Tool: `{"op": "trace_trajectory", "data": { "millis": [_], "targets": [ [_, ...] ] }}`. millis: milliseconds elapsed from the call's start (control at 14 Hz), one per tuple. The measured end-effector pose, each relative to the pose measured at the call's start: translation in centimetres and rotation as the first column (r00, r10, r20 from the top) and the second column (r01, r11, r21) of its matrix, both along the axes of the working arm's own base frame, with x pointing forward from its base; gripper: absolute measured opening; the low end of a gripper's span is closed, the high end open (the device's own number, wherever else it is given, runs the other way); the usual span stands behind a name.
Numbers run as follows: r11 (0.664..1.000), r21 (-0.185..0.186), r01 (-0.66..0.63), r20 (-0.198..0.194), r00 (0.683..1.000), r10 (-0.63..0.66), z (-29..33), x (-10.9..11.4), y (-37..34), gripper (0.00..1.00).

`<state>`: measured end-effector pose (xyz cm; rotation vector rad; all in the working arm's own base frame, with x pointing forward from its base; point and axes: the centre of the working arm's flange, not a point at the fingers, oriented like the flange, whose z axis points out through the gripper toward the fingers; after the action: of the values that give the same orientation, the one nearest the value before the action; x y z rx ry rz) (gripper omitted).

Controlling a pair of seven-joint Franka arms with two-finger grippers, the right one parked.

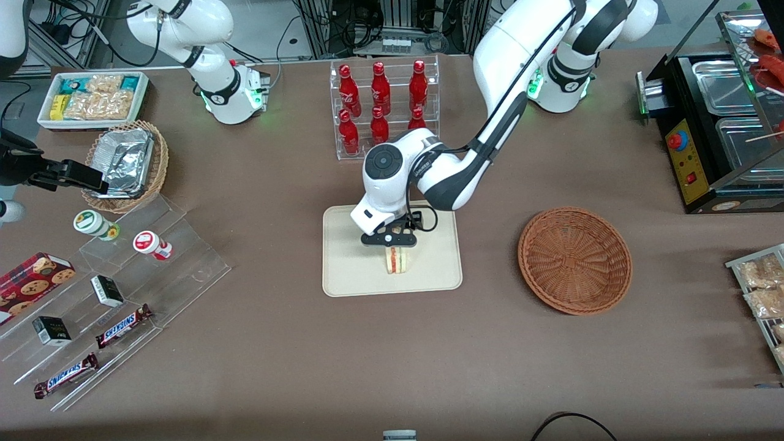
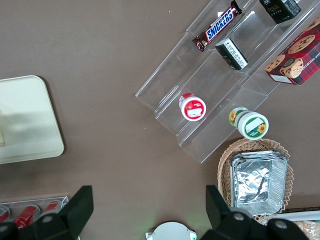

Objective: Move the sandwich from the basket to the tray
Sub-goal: 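Lower the sandwich onto the tray and open the left gripper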

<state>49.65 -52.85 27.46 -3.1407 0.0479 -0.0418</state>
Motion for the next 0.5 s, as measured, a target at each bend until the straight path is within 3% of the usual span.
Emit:
{"op": "trace_trajectory", "data": {
  "millis": [214, 500],
  "targets": [
    [0.998, 0.015, -0.054, 0.021, 0.998, 0.054, 6.3, 2.3, 2.9, 1.00],
    [0.981, 0.072, -0.178, 0.030, 0.984, 0.176, 17.1, 5.2, 11.4, 1.00]
  ]
}}
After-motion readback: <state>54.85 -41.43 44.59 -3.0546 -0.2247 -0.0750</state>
